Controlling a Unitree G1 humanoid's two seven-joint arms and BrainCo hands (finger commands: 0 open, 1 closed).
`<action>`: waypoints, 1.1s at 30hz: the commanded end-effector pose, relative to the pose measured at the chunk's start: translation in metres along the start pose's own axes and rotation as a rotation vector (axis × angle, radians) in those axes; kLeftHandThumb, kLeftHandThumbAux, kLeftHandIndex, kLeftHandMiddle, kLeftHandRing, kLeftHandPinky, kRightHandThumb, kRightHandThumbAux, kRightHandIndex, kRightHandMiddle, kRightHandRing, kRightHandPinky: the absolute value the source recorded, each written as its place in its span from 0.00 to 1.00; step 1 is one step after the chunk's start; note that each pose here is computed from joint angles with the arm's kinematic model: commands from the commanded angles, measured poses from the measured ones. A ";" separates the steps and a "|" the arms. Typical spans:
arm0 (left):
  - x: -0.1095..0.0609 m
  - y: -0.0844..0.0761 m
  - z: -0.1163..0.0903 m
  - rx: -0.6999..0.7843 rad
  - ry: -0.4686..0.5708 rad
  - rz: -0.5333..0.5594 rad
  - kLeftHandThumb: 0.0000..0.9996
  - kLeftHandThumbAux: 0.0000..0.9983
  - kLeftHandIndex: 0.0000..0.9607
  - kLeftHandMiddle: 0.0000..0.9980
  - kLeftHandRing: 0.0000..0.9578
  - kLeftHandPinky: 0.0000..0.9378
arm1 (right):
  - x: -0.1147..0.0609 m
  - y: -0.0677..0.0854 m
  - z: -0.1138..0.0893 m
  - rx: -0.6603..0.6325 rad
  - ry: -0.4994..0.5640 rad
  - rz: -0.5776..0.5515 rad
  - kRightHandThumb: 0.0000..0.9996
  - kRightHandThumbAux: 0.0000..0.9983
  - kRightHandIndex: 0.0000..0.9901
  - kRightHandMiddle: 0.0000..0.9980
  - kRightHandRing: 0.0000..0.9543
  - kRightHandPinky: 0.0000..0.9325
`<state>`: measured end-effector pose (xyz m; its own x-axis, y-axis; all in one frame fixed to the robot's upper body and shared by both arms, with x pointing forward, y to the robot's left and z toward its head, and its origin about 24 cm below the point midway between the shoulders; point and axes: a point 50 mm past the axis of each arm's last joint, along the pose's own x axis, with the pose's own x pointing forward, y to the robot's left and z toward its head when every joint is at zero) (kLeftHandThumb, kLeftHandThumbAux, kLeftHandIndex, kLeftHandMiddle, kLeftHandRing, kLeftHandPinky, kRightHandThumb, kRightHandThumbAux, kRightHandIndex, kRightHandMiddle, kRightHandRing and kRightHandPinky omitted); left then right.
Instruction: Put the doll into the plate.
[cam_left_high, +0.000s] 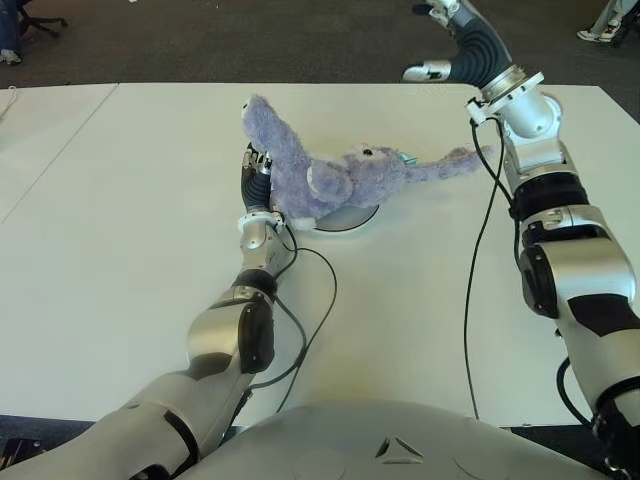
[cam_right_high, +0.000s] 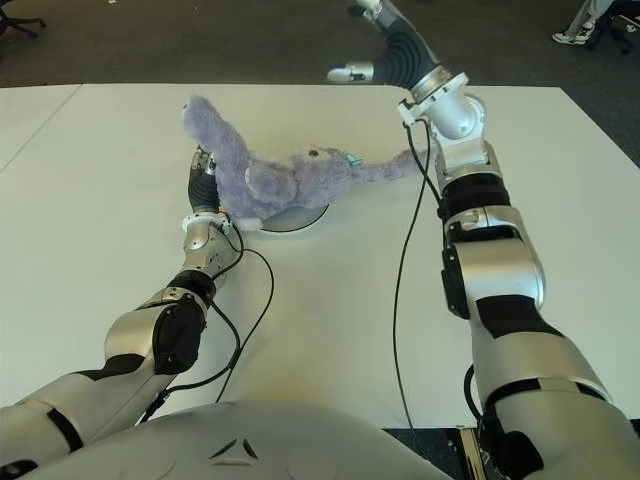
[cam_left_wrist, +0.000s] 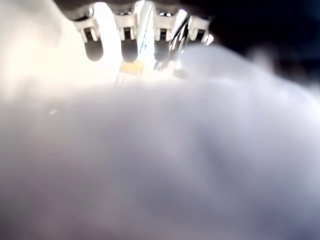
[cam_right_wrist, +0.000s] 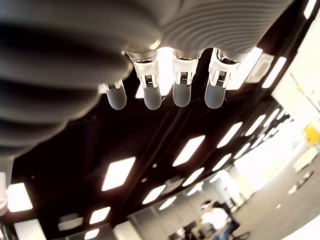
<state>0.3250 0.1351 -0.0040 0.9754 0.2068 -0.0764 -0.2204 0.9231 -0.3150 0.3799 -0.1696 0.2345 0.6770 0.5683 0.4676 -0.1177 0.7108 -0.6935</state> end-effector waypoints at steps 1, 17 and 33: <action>-0.078 0.036 -0.093 -0.019 0.453 0.148 0.00 0.51 0.05 0.06 0.04 0.04 | 0.000 -0.013 -0.006 0.037 0.045 -0.049 0.05 0.53 0.00 0.00 0.00 0.00; -0.077 0.038 -0.093 -0.060 0.459 0.163 0.00 0.49 0.05 0.05 0.03 0.04 | -0.018 -0.047 -0.025 0.217 0.148 -0.144 0.02 0.71 0.00 0.00 0.00 0.00; -0.076 0.037 -0.094 -0.054 0.484 0.176 0.00 0.50 0.05 0.05 0.03 0.04 | -0.089 -0.080 -0.064 0.174 0.484 -0.231 0.02 0.79 0.01 0.00 0.00 0.00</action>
<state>0.3249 0.1360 -0.0043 0.9752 0.2073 -0.0776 -0.2214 0.9152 -0.3368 0.3819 -0.2764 0.2373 0.8866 0.2582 0.3838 -0.0421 0.8713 -0.4889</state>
